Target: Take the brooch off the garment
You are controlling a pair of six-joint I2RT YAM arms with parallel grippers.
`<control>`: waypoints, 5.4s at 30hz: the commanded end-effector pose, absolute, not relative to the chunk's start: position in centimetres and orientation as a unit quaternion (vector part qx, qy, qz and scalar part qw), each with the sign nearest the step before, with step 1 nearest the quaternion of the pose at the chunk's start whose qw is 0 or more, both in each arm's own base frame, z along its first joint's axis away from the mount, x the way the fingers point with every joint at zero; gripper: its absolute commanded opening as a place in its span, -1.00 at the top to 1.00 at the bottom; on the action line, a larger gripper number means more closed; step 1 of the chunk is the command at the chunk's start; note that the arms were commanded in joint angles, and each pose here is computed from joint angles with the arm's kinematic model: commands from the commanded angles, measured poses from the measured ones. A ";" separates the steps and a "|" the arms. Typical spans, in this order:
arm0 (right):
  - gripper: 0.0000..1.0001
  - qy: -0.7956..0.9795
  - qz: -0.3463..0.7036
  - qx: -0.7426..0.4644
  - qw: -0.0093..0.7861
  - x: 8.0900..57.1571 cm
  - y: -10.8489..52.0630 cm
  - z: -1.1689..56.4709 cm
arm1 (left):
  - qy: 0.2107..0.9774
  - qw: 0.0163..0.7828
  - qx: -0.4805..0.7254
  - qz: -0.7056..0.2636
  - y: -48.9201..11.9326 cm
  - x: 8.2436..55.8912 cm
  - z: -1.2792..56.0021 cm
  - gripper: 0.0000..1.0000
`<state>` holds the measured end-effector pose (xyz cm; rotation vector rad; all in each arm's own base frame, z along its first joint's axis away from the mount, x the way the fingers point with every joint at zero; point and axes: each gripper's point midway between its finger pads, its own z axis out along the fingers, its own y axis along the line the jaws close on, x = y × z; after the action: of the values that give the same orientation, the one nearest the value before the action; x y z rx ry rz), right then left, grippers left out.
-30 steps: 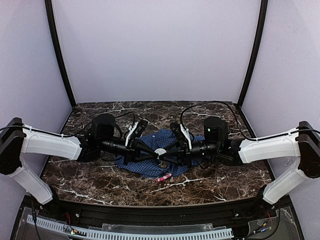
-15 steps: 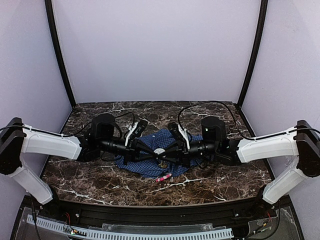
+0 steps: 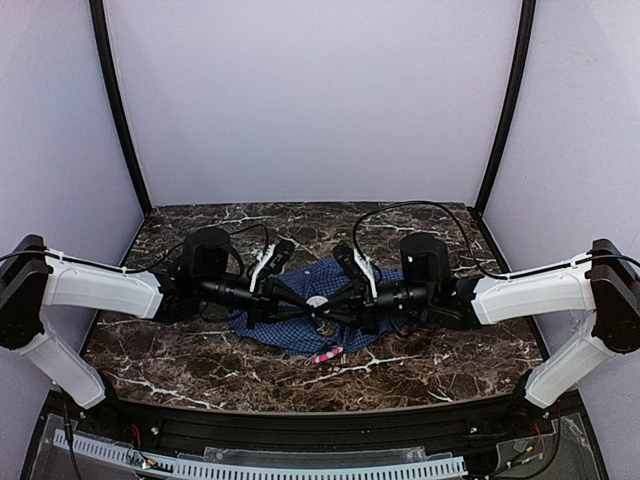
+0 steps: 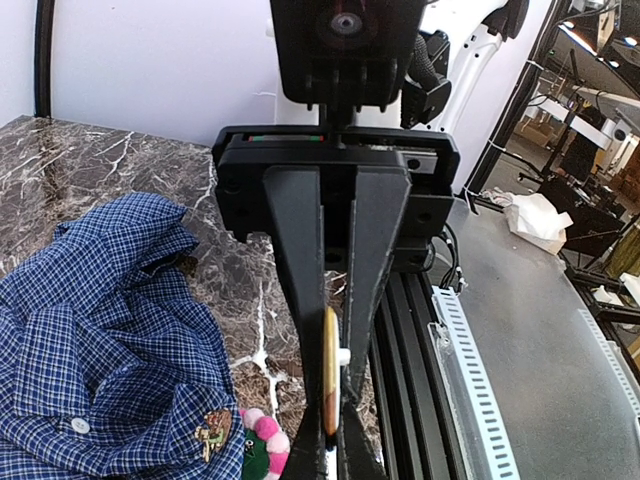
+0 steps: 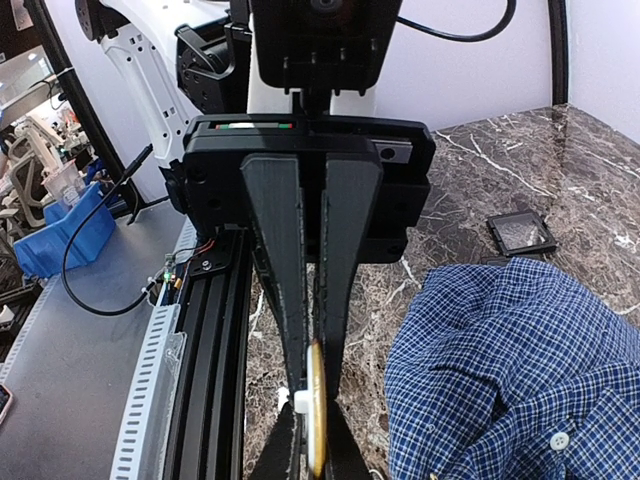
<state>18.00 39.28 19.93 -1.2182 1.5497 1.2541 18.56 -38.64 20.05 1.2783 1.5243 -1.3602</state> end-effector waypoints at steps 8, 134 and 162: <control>0.89 0.640 0.475 -0.439 0.415 20.4 39.6 20.5 | 0.566 0.358 0.511 -0.539 -38.9 17.5 21.5 0.98; 1.00 0.853 0.098 0.007 0.513 36.0 11.2 14.2 | 0.902 0.399 0.144 0.079 -15.3 39.9 6.0 0.98; 1.00 0.856 0.100 0.001 0.507 35.9 11.4 13.9 | 0.909 0.384 0.139 0.084 -15.3 40.3 5.2 0.91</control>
<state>35.83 11.41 13.99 0.0091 2.0679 0.2369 39.81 -15.38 5.13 0.3633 2.3077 0.2071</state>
